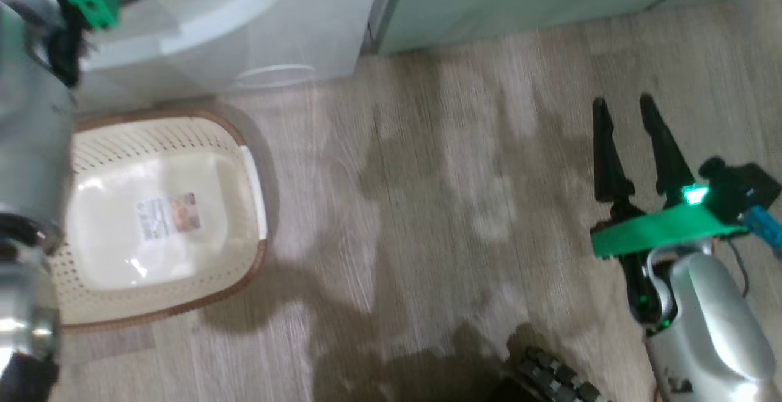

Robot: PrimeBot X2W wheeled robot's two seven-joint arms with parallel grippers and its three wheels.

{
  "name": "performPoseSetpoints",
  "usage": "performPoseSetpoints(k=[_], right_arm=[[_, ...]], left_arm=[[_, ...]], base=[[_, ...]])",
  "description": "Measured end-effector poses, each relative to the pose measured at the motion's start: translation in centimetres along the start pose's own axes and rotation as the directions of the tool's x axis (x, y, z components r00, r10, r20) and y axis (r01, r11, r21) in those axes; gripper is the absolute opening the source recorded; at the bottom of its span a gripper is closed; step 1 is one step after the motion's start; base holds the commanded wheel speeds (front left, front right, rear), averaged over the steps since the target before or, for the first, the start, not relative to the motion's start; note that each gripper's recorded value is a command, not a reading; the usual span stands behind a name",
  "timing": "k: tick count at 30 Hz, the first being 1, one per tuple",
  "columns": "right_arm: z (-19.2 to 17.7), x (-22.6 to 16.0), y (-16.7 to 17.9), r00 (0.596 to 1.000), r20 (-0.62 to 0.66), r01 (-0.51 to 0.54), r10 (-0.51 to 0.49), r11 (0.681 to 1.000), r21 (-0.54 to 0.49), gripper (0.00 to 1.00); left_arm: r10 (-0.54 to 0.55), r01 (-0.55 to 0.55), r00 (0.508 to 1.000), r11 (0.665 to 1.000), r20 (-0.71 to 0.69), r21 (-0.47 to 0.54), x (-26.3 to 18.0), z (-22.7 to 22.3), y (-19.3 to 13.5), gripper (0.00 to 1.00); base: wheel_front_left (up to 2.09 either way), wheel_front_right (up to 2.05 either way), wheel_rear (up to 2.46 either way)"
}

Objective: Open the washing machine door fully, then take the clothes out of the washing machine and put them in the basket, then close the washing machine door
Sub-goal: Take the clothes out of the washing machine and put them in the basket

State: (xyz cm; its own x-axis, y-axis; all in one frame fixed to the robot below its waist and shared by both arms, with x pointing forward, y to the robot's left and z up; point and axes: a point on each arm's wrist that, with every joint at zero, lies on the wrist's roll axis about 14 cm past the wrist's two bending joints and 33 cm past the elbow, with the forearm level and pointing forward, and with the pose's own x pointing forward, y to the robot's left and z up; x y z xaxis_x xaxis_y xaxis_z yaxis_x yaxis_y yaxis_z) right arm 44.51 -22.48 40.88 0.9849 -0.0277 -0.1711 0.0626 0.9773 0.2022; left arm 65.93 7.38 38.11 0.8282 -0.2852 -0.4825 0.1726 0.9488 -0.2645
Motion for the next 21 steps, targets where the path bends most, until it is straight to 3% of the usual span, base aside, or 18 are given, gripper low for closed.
performPoseSetpoints(k=[12, 21], right_arm=[[2.0, -4.2, 1.7, 0.998, 0.041, -0.049, 0.048, 0.999, 0.017, 1.0], [2.8, -6.4, 3.8, 0.992, 0.067, -0.113, 0.11, 0.993, 0.029, 1.0]], left_arm=[[-0.039, 0.035, 0.998, 0.997, 0.056, 0.064, -9.0, -3.6, -3.1, 0.0], [-0.015, 0.016, 1.0, 0.998, -0.019, 0.066, -16.0, -10.1, -2.2, 0.0]], base=[[0.0, 0.0, 0.0], [0.0, 0.0, 0.0]])
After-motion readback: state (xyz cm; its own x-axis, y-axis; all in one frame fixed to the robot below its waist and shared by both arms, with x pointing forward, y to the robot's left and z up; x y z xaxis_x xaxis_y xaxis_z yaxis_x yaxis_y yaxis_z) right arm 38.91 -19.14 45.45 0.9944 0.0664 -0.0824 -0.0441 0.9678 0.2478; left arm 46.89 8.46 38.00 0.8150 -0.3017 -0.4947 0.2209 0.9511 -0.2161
